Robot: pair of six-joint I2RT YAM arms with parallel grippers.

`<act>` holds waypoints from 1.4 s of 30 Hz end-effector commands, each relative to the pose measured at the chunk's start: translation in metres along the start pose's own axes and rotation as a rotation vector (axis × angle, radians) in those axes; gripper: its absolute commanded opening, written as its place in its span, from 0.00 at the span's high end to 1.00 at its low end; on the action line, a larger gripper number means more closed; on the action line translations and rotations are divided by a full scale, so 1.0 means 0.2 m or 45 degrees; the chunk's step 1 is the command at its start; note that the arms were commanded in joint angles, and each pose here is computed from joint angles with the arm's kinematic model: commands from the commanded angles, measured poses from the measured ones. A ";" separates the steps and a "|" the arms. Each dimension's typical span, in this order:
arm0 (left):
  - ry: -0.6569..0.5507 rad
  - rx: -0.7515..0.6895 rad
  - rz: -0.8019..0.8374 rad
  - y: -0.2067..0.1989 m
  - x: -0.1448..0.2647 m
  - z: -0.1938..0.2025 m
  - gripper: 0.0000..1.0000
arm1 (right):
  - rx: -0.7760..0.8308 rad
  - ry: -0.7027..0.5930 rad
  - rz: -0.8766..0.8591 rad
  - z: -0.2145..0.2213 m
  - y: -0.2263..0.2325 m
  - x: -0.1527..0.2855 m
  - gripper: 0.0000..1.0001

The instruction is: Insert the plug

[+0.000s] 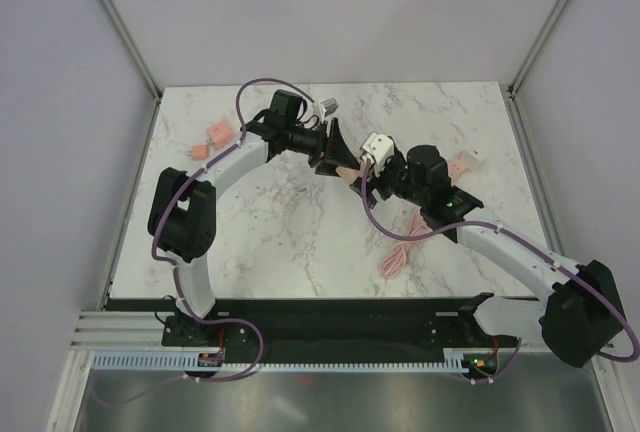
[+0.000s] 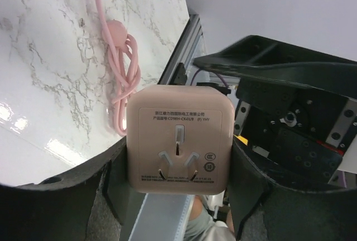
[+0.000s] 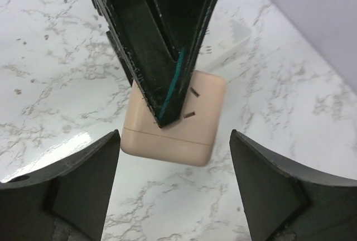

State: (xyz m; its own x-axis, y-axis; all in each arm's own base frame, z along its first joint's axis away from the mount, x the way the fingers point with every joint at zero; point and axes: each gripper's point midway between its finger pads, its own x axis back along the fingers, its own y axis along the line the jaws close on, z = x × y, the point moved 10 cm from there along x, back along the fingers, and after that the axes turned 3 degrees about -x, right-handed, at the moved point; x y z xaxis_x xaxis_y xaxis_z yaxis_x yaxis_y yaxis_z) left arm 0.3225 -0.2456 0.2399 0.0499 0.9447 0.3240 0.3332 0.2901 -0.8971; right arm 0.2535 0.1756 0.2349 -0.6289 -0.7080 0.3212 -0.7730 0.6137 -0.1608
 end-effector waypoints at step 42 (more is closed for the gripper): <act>-0.479 -0.609 0.626 -0.53 0.34 0.04 0.98 | -1.350 -0.920 -0.304 -0.62 0.13 0.31 0.18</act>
State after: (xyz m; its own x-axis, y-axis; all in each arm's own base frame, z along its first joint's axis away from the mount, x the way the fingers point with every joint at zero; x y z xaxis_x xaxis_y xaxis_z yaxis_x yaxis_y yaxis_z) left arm 0.2905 -0.2148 0.3429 -0.0591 0.9763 -0.2080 0.7156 -0.1039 -0.6908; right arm 0.2063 0.1906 0.3462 -0.6796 -0.6921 -0.2432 -0.5675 0.2859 0.7722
